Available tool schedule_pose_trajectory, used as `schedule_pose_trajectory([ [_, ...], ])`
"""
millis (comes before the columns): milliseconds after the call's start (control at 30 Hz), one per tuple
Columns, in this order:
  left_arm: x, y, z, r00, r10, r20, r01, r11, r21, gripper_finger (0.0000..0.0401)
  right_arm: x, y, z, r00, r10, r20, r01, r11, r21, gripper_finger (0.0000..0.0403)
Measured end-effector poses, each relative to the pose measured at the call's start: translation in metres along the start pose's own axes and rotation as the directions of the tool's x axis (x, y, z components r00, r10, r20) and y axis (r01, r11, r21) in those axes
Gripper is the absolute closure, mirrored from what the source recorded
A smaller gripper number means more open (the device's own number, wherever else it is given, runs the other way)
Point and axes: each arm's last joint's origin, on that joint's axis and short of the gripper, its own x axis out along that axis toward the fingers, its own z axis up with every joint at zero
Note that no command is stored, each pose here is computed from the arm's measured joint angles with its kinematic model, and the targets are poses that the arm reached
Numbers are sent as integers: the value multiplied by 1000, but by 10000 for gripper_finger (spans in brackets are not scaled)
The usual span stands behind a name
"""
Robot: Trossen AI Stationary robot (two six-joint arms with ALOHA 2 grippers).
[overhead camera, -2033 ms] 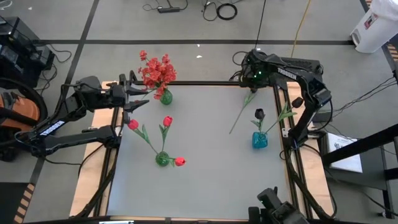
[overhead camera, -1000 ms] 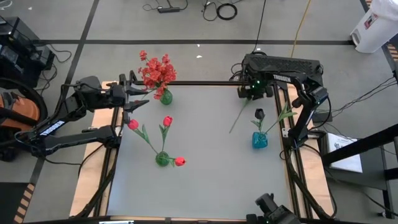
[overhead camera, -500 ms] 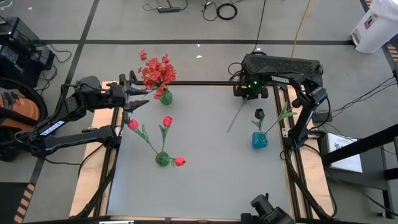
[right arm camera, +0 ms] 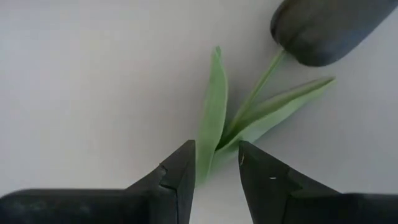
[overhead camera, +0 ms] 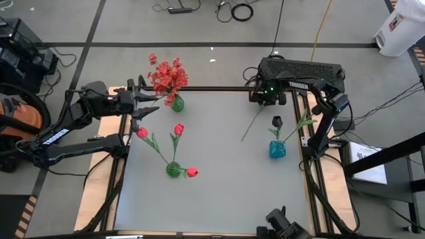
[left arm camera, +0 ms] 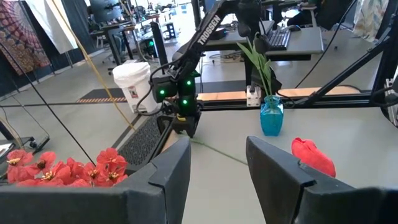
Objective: Sort flowers into vase by color
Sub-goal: Put the black flower into the blue vase
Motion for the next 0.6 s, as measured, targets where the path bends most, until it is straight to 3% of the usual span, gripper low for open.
schedule_pose_trajectory([
  [600, 0, 0, 0, 1000, 0, 0, 0, 1000, 0, 237, 15, -9, -12, 1000, -16, -24, 16, 1000, -6, 289],
])
